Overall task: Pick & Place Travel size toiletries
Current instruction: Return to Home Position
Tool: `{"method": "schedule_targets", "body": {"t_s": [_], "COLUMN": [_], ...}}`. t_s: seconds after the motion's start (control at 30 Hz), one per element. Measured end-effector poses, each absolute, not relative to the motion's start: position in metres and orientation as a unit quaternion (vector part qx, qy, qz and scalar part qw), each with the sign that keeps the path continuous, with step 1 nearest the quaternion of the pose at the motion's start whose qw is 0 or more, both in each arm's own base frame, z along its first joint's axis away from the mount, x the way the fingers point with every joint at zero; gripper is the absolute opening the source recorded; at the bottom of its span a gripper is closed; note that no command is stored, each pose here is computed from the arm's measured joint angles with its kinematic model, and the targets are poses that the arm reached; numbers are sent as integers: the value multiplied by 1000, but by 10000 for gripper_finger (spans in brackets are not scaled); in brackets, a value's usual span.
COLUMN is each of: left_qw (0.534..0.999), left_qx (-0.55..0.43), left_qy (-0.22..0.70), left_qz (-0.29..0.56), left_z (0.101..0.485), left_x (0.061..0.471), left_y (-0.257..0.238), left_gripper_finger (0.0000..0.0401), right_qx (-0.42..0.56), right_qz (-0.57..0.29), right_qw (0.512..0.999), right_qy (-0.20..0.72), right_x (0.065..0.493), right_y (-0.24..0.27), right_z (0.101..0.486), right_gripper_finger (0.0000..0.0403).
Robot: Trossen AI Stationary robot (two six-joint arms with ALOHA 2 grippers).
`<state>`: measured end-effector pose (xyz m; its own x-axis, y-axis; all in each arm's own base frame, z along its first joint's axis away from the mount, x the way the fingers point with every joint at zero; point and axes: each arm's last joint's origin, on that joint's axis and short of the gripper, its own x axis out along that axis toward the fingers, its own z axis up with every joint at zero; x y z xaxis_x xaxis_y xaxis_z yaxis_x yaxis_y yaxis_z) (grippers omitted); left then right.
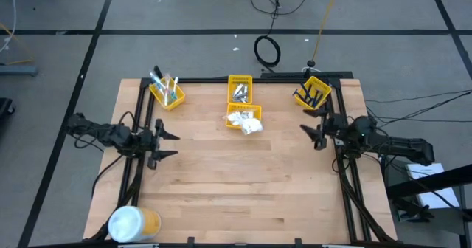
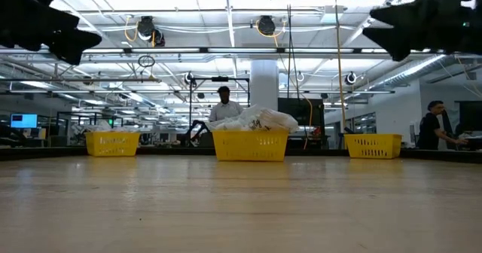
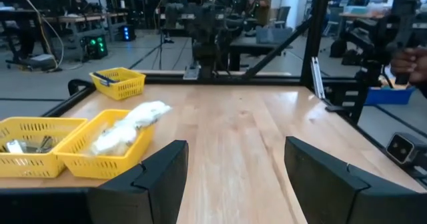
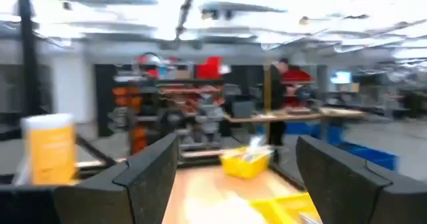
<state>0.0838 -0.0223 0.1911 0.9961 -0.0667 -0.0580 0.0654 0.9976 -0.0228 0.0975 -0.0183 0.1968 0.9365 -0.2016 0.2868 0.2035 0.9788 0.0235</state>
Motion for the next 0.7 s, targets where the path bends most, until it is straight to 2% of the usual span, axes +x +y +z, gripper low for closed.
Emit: {"method": "schedule_targets", "body": {"t_s": [0.13, 0.33, 0.53, 0.7], "left_qw": [999, 991, 997, 998], "left_qx": [-9, 16, -40, -36], "left_qy": [32, 31, 60, 49], "left_qz": [-40, -129, -33, -14], "left_z": [186, 186, 182, 183], "left_x": [85, 84, 86, 87], "left_y": [-23, -28, -19, -16], "left_gripper_finger": [244, 244, 244, 244], "right_qx": [-6, -2, -30, -36], "right_qz": [-112, -96, -49, -35], "right_qw": [990, 995, 997, 998], "right_qy": [-89, -18, -45, -29], "right_x": [101, 103, 101, 101], "right_y": [-19, -16, -4, 1], "right_z": [186, 173, 178, 174], "right_gripper_finger": [286, 290, 287, 288]}}
